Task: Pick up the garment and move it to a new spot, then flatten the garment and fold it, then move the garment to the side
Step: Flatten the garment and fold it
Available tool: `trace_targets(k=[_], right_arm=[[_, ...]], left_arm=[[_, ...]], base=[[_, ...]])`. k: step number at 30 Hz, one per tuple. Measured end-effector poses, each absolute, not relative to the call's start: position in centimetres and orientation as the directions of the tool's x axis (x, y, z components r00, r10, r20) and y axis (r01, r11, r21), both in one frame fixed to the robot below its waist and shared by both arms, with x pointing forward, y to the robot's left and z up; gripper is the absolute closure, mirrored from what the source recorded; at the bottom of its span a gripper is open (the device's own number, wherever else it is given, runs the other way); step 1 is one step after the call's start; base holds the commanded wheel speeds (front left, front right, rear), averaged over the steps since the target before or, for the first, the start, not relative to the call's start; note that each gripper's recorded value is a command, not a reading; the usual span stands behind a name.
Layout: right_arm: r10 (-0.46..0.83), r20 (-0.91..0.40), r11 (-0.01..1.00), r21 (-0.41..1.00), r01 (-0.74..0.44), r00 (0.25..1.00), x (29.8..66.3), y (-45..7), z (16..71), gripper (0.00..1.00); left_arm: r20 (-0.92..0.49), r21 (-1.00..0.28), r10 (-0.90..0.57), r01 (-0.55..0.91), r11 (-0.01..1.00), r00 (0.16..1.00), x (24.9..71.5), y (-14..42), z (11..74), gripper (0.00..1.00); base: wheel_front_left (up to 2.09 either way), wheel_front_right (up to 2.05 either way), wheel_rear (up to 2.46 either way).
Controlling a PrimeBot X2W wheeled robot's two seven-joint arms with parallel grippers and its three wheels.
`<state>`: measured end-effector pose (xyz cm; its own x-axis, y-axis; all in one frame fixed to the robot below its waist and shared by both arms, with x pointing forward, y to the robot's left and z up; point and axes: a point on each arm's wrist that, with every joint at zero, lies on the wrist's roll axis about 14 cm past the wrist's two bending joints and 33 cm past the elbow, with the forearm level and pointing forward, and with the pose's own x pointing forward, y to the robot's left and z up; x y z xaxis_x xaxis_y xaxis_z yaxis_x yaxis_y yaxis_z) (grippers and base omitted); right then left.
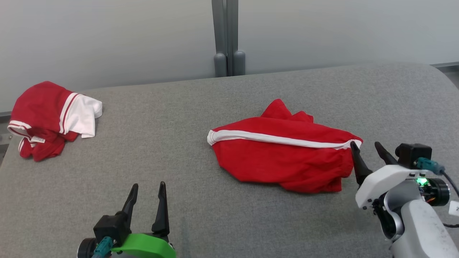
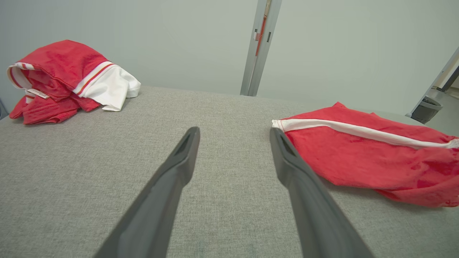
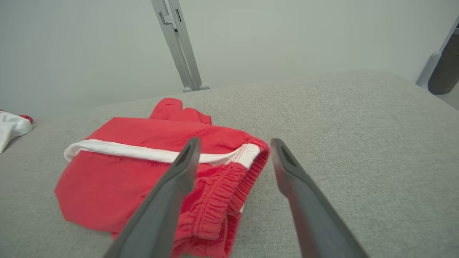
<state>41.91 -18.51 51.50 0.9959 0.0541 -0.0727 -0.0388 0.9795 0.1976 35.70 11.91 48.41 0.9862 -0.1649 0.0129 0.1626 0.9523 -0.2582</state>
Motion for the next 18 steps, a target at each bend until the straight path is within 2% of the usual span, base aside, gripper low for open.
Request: trace_targets(k=[8, 18], right_arm=[[0.096, -0.288, 0.976, 0.217, -0.032, 0.953, 42.8, -19.7, 49.5, 0.00], [0.206, -0.411, 0.949, 0.306, -0.078, 0.888, 44.1, -18.8, 48.6, 0.00]], left_arm=[[0.001, -0.263, -0.150, 0.145, 0.954, 0.989, 36.0, 12.4, 48.0, 0.00], [-0.017, -0.264, -0.139, 0.130, 0.956, 0.990, 36.9, 12.8, 47.5, 0.00]], base=[[0.00, 0.00, 0.00], [0.00, 0.00, 0.00]])
